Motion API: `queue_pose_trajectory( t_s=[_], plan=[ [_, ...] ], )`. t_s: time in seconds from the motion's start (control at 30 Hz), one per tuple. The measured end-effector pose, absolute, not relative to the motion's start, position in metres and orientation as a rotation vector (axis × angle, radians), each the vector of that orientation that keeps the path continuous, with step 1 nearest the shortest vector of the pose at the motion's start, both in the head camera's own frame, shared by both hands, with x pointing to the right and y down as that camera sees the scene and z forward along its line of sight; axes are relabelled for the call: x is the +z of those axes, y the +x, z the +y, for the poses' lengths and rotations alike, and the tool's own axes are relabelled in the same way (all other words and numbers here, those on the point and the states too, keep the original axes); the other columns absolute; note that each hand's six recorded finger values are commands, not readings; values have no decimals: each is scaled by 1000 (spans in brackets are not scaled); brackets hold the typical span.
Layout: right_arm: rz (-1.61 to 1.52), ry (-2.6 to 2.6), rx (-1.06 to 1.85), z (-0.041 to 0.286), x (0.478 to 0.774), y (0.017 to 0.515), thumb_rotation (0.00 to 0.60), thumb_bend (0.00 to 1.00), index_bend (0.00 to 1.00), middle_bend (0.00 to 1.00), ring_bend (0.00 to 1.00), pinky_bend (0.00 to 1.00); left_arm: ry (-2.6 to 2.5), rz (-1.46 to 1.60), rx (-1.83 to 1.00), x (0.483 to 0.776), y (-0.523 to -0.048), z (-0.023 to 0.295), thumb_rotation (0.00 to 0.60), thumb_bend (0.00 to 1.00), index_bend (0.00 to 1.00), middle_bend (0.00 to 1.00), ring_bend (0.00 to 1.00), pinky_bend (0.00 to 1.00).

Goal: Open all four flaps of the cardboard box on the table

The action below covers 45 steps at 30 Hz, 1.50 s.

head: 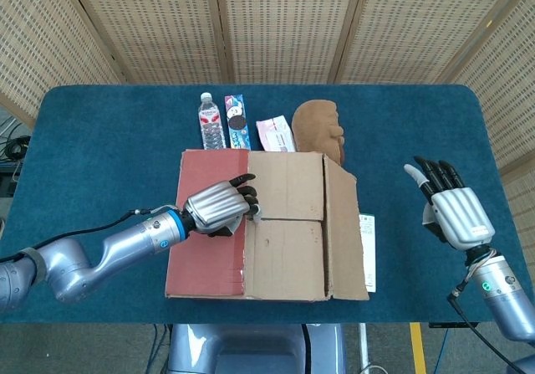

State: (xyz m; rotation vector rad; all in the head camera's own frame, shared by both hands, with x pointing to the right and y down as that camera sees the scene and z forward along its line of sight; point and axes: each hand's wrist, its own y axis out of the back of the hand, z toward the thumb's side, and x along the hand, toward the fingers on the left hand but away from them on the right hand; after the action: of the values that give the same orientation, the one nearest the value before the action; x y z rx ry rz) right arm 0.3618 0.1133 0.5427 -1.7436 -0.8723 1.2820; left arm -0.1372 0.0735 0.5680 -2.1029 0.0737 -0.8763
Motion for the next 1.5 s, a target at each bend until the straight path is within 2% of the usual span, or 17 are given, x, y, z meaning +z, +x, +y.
queue_pose_trajectory(
  t_s=[0.53,1.0,1.5],
  plan=[
    [-885,-1743,1278,111,543,361,600,1000,22,0,0,0,-2080,121,-888,546,-156,65,513,1000,379,442,258,0],
    [-879,-1738,1277,112,540,360,600,1000,22,0,0,0,-2002,185,-884,507,-184,57,513,1000,379,451,264,0],
    [-860,-1736,1282,113,540,359,600,1000,22,0,0,0,-1922,250,-918,468,-231,62,513,1000,379,456,269,0]
  ],
)
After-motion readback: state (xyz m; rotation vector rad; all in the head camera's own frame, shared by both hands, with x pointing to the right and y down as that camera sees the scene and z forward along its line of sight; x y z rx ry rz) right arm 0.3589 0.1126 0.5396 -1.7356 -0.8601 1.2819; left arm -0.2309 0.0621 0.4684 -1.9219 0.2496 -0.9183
